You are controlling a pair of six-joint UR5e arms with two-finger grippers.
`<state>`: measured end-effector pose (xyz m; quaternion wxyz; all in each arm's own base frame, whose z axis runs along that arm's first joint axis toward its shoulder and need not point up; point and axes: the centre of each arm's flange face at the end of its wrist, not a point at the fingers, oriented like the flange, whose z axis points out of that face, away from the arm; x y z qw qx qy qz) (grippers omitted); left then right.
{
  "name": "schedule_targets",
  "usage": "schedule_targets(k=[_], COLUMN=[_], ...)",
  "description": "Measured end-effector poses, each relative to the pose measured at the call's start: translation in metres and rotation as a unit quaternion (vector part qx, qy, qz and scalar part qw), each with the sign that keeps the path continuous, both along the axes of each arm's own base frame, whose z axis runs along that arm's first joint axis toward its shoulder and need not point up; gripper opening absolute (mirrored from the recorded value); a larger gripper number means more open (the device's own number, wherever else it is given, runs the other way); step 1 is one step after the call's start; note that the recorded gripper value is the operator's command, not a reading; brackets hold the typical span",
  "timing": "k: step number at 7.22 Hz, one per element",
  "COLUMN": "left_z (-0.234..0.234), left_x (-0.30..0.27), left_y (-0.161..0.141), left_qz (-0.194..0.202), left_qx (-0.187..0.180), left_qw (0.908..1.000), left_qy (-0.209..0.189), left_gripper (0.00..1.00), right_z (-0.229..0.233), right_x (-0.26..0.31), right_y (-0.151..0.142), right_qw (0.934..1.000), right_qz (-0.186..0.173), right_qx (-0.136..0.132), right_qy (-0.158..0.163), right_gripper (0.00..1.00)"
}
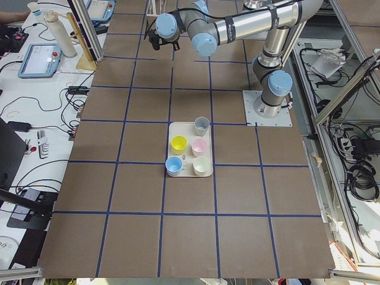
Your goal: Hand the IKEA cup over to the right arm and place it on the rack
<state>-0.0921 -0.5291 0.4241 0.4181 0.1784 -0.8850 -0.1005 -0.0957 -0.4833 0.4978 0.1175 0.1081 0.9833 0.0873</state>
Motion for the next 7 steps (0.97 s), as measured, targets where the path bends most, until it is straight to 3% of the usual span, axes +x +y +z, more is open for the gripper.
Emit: schedule_targets(k=[1,2,4,5,7], left_z=[0.002,-0.002,-0.018,-0.028,-0.043], left_x=[-0.031,-0.06,-0.1,-0.113,-0.138], left_y=[0.004,0.009,0.022,0.025,0.03], left_qz=[0.013,0.024,0.044,0.056,0.059], left_qx=[0.019,0.039,0.075,0.088,0.098], left_qw=[0.998,0.9913,0.9669,0.9522,0.9324], left_qy=[0.059,0.124,0.24,0.287,0.343], left_gripper=[0.0,0.0,0.0,0.0,0.0], right_z=[-0.008,-0.018,-0.035,-0.04,-0.041], right_x=[-0.025,-0.049,-0.081,-0.082,-0.061], right_y=[0.008,0.013,0.026,0.032,0.045], right_qw=[0.9978,0.9917,0.9695,0.9558,0.9114], right_qz=[-0.043,-0.083,-0.154,-0.176,-0.22], right_qx=[0.015,0.025,0.057,0.081,0.142], right_qy=[-0.048,-0.095,-0.182,-0.221,-0.317], right_gripper=[1.0,1.0,1.0,1.0,1.0])
